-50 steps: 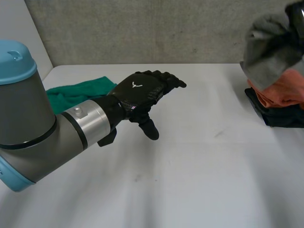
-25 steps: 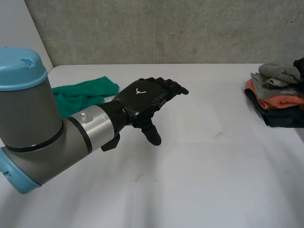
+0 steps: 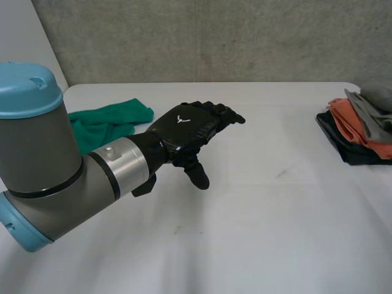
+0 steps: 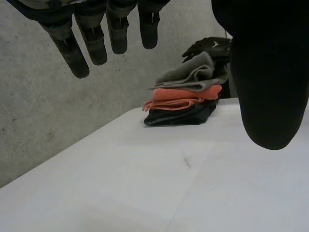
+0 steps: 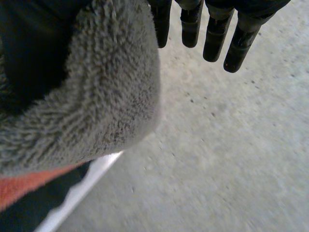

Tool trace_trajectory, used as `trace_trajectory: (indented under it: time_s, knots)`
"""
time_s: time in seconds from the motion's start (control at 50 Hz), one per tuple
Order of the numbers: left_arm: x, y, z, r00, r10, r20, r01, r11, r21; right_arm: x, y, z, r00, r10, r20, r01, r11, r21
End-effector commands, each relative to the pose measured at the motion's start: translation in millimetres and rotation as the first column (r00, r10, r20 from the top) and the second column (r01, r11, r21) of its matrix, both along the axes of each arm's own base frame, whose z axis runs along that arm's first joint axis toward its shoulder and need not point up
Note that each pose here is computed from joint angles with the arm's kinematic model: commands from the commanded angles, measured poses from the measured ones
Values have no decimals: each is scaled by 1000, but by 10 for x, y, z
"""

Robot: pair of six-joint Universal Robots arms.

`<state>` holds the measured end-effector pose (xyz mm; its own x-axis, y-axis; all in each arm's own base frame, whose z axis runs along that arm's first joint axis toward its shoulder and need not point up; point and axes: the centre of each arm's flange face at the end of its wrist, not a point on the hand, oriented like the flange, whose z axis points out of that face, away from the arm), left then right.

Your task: Fold the laundry.

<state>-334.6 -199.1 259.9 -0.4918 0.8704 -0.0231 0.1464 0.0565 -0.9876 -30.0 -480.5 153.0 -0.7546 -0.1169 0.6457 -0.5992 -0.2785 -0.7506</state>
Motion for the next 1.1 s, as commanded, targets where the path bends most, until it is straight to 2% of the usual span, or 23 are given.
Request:
trace_trajectory:
  time_s: [0.02, 0.24, 0.44, 0.62, 0.7, 0.82, 0.92, 1.1]
  knots:
    - [1, -6, 8, 1000, 0, -1, 0, 1000, -2, -424, 247, 253, 994, -110, 5, 109, 993, 34]
    - [-5, -3, 14, 1000, -3, -3, 3, 1000, -4, -398, 469, 606, 987, -143, 68, 133, 981, 143]
    - [6, -6, -1, 1000, 1, 1, -1, 1000, 3, -176, 458, 484, 989, -115, 90, 96, 978, 187]
    - [20, -5, -24, 1000, 3, 5, -3, 1000, 9, -124, 429, 456, 983, -153, 105, 129, 971, 201]
    - [16, 2, -24, 1000, 0, 5, 0, 1000, 9, -123, 445, 405, 972, -163, 171, 118, 962, 246]
    - [10, 12, -34, 1000, -3, 7, 3, 1000, 11, -137, 445, 319, 923, -195, 332, 80, 941, 330]
    - [10, 12, -34, 1000, -3, 7, 3, 1000, 11, -162, 427, 247, 848, -237, 473, 37, 918, 394]
    - [10, 12, -34, 1000, -3, 7, 3, 1000, 11, -194, 474, 229, 753, -286, 592, -10, 895, 445]
